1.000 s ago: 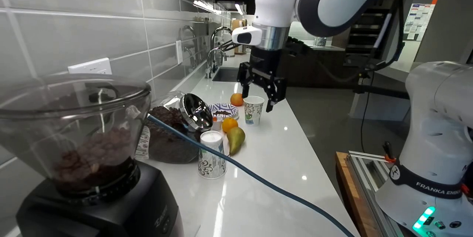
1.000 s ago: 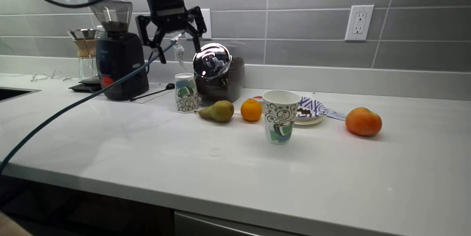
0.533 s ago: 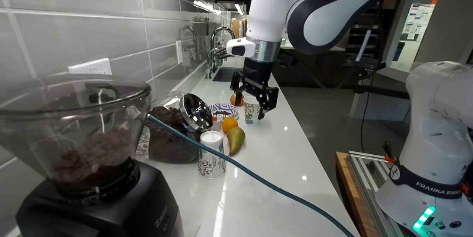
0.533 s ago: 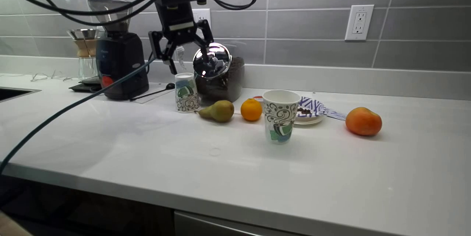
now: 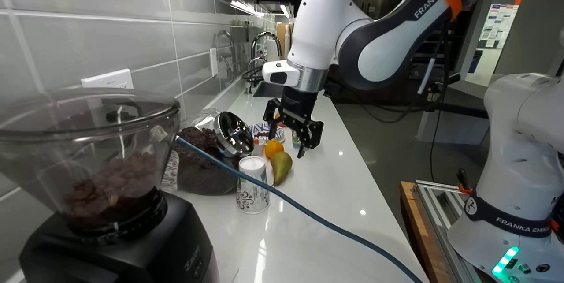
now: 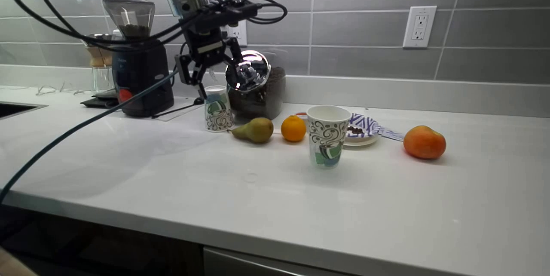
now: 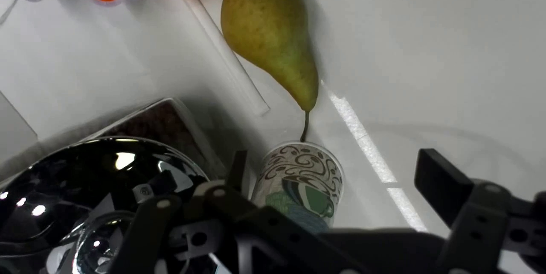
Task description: Move the pear backwards
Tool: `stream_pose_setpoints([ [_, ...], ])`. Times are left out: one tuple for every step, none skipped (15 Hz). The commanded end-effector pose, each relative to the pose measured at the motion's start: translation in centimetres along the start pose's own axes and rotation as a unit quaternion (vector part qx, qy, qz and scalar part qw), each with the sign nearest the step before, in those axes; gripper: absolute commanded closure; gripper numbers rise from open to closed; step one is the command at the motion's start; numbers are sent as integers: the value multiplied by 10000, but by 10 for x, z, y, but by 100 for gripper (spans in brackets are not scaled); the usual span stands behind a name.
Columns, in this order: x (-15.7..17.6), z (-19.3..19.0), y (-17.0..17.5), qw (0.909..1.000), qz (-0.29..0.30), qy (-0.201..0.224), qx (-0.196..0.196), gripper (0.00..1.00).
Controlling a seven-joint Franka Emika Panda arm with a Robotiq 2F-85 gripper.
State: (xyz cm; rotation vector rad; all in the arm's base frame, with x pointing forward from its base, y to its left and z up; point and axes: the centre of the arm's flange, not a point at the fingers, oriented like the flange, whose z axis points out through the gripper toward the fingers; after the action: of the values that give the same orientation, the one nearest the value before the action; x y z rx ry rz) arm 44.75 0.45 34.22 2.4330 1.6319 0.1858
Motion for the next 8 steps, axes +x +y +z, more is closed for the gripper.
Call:
stream_pose_setpoints([
  [0,23,0,9993,174,303,-104,0],
  [0,26,-2,9986,322,401,-92,0],
  [-1,29,-3,9978,451,477,-83,0],
  [-2,32,-4,9970,523,571,-79,0],
  [-3,35,-4,9959,610,664,-59,0],
  [-5,39,-5,9954,680,673,-64,0],
  [-7,43,-5,9948,725,713,-57,1],
  [-10,46,-6,9944,765,724,-58,15],
])
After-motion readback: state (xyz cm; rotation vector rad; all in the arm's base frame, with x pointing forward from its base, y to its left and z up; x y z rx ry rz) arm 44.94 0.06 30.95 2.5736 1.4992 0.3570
